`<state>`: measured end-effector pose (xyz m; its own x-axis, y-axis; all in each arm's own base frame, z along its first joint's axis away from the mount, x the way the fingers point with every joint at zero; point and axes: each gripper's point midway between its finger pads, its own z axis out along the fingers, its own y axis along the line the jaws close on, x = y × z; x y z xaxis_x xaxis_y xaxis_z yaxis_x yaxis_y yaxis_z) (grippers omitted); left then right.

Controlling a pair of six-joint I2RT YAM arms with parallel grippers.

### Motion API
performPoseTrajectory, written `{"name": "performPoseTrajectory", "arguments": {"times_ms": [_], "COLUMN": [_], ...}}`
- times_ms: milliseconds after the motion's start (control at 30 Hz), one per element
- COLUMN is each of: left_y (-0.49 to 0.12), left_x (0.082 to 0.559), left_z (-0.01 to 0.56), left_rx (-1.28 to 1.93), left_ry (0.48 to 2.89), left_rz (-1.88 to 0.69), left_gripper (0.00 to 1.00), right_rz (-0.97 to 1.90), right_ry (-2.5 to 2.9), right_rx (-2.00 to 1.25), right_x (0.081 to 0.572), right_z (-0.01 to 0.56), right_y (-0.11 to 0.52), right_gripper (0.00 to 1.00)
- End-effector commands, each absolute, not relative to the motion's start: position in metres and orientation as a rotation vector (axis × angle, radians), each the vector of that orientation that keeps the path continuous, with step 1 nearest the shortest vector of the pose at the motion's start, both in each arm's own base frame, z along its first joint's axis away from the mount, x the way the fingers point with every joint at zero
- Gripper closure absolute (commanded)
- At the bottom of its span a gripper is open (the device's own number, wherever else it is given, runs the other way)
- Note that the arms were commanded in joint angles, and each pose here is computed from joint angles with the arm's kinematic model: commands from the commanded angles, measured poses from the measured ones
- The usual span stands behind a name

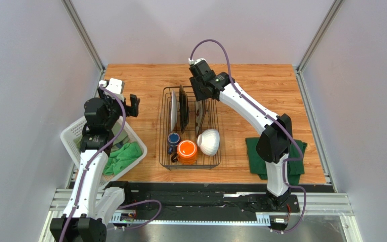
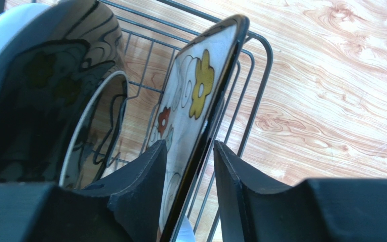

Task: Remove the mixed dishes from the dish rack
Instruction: Pick up the plate from the dish rack.

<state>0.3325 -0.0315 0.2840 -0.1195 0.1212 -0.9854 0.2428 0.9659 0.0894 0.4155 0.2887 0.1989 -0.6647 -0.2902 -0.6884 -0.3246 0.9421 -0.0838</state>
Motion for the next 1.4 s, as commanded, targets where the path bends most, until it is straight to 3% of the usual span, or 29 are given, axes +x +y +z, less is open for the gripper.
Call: {"name": "performPoseTrajectory", "arguments": {"times_ms": [0,700,1367], "left_y": [-0.031,-0.03,-0.026], "left_x": [0.331,0.333,0.333], "left_z": [0.294,0.292,0.293], "left_rx": [0.277,0.277,0.278], "left_ry": [1.659,1.663,1.665], "left_rz": [-0.093,-0.089,-0.056], "left_gripper": [0.04,0.04,0.05], "right_rz": [0.11,0.109,0.026], "right_ry": [2.312,2.297,2.138], "right_rx": [-0.418,-0.441,-0.436], "right_x": [0.415,0.415,0.434], "right_z": [0.214,0.222,0.288], "right_y": [0.302,0.303,0.291], "right_gripper": [1.0,1.0,1.0]}}
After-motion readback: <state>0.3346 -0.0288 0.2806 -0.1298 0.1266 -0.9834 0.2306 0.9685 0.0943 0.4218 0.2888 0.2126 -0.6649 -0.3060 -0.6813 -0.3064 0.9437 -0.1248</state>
